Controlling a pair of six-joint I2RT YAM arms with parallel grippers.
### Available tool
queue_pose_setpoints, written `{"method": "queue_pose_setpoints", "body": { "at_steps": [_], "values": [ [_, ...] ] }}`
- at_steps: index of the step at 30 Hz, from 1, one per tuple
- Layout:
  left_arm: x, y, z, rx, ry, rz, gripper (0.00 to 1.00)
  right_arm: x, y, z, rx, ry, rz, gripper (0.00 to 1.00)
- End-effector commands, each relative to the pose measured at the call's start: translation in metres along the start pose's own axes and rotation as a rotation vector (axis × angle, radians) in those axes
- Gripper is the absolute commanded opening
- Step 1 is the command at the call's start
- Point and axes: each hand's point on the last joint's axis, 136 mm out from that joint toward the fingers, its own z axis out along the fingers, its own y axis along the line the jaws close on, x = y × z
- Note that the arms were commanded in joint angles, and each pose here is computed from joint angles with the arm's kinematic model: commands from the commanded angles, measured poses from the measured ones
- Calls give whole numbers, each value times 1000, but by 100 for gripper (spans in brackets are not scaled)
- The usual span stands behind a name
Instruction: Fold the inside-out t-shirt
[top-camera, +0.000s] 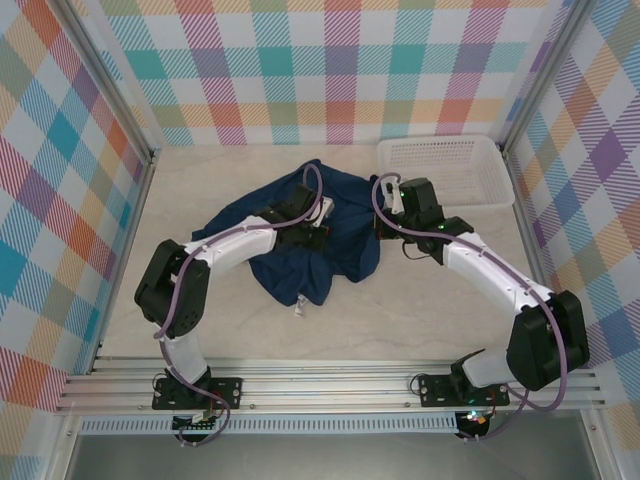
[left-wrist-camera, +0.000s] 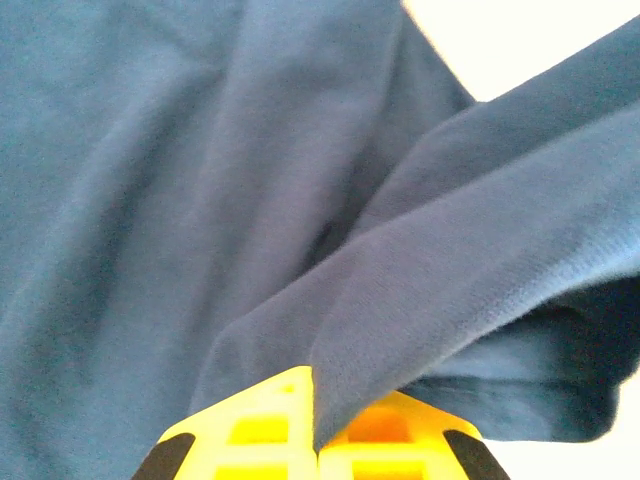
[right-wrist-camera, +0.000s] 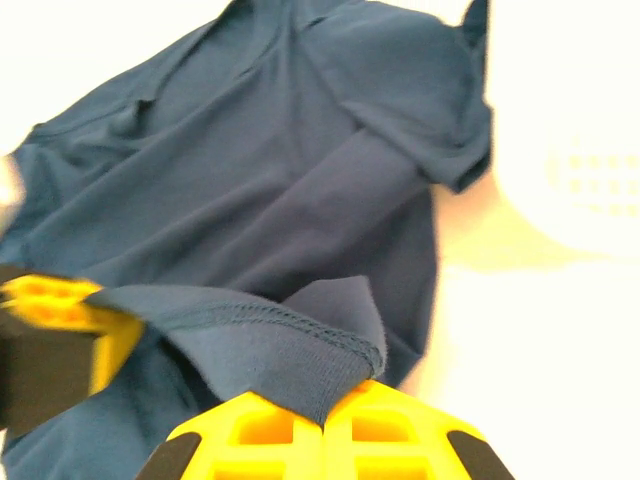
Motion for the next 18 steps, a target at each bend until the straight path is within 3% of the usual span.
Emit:
{"method": "queue_pose_setpoints", "body": {
  "at_steps": [1, 4, 8, 13, 18],
  "values": [
    [-24, -50, -59, 255, -89, -24, 0, -19, -22, -16, 145, -43, -81, 0],
    [-43, -83, -99, 440, -165, -60, 0, -25, -35, -21, 225, -46, -125, 5],
    [-53, -92, -118, 474, -175, -96, 0, -29, -26, -30, 185, -65, -175, 20],
    [-53, -86, -113, 426, -136, -121, 0, -13, 25, -57, -124, -68, -209, 40],
    [-52, -83, -111, 401, -122, -113, 0, 31, 69, -90, -436, -97, -247, 42]
  ]
}}
